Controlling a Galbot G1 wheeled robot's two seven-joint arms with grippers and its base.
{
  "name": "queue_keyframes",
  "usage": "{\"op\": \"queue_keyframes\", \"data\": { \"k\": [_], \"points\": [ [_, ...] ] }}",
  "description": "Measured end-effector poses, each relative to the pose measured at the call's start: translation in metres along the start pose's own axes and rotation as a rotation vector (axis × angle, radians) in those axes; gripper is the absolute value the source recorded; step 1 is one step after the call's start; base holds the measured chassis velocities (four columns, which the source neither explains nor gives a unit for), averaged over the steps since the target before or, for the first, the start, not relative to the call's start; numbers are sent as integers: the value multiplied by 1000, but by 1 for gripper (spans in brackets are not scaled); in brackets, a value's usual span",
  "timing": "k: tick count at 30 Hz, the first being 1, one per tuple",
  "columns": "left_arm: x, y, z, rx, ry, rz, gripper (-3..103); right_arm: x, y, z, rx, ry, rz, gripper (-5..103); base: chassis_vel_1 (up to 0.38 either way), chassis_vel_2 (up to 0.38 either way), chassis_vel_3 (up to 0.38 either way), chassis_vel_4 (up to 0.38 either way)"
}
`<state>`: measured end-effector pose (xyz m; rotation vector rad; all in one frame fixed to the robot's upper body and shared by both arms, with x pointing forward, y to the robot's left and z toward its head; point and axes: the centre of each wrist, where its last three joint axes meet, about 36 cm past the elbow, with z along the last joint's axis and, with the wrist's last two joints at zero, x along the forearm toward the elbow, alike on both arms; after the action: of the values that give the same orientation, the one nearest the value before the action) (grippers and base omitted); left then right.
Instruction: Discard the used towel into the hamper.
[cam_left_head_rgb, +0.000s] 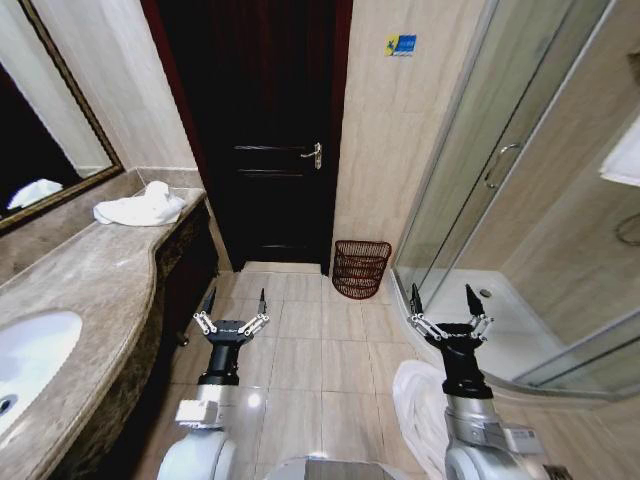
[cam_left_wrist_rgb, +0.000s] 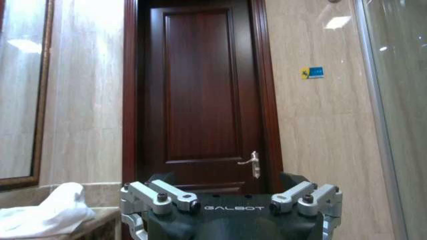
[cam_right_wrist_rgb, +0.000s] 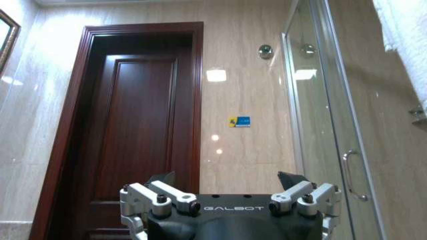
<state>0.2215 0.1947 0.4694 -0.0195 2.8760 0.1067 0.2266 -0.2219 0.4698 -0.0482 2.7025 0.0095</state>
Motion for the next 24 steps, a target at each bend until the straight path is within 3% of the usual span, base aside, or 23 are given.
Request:
{"op": "queue_keyframes", "data": {
  "k": [9,24],
  "points": [
    [1,1,-2,29,2,-10,100,-2,-1,3,-1,0,-11,100,-125,141,143,-145],
    [0,2,-7,44,-9,-14,100,-3,1,4,-18,-24,-5,100,-248,231,246,-225]
  ]
}}
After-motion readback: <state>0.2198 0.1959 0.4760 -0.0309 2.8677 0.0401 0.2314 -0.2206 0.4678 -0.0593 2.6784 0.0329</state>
